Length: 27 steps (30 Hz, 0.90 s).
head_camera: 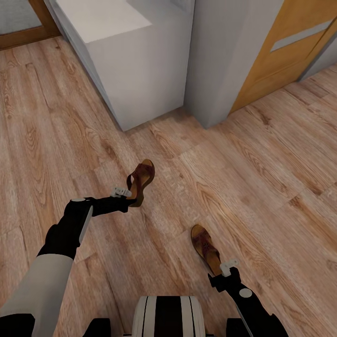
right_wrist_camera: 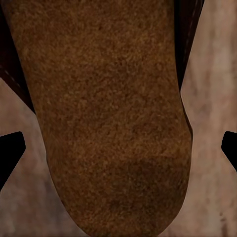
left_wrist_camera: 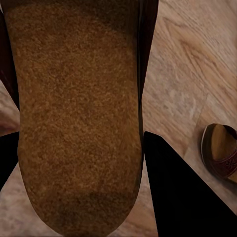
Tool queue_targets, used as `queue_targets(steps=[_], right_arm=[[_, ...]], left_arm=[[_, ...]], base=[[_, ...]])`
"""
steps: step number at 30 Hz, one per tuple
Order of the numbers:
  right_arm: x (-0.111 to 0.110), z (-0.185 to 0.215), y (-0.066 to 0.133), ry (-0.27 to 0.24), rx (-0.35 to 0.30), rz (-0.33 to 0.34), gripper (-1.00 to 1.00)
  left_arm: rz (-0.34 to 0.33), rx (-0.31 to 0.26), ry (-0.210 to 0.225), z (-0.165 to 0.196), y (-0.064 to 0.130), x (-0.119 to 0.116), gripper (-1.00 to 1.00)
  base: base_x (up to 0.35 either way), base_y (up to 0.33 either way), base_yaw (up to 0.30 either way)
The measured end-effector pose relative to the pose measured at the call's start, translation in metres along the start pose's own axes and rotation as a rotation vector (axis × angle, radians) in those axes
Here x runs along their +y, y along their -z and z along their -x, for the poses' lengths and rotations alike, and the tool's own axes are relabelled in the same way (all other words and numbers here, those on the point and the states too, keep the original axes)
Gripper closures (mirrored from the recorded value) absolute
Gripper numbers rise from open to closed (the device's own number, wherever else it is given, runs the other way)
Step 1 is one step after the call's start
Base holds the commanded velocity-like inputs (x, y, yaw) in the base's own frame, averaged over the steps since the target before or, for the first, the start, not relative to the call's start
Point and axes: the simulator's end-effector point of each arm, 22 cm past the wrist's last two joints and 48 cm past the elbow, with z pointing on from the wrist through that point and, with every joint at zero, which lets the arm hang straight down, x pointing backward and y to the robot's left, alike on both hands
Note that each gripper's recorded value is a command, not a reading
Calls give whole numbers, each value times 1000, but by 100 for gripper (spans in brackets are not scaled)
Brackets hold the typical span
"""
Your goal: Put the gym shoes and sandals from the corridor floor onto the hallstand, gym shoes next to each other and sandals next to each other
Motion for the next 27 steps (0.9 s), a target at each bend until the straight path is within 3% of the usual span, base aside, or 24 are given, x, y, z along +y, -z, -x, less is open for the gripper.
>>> queue_targets(steps=[2,3,15,27], right_arm=[[0,0,0,0,0,0,-100],[0,0,0,0,0,0,100],[0,0,0,4,0,1,100],[-7,24,12,9,-47,-16,100]], left_arm=[[0,0,1,0,0,0,100],[0,0,2,0,0,0,100],[10,2,3,-1,3,5,100],[24,-36,-22,24,23,-1,100]], base=[[0,0,0],[0,0,0],[0,0,0],[0,0,0]])
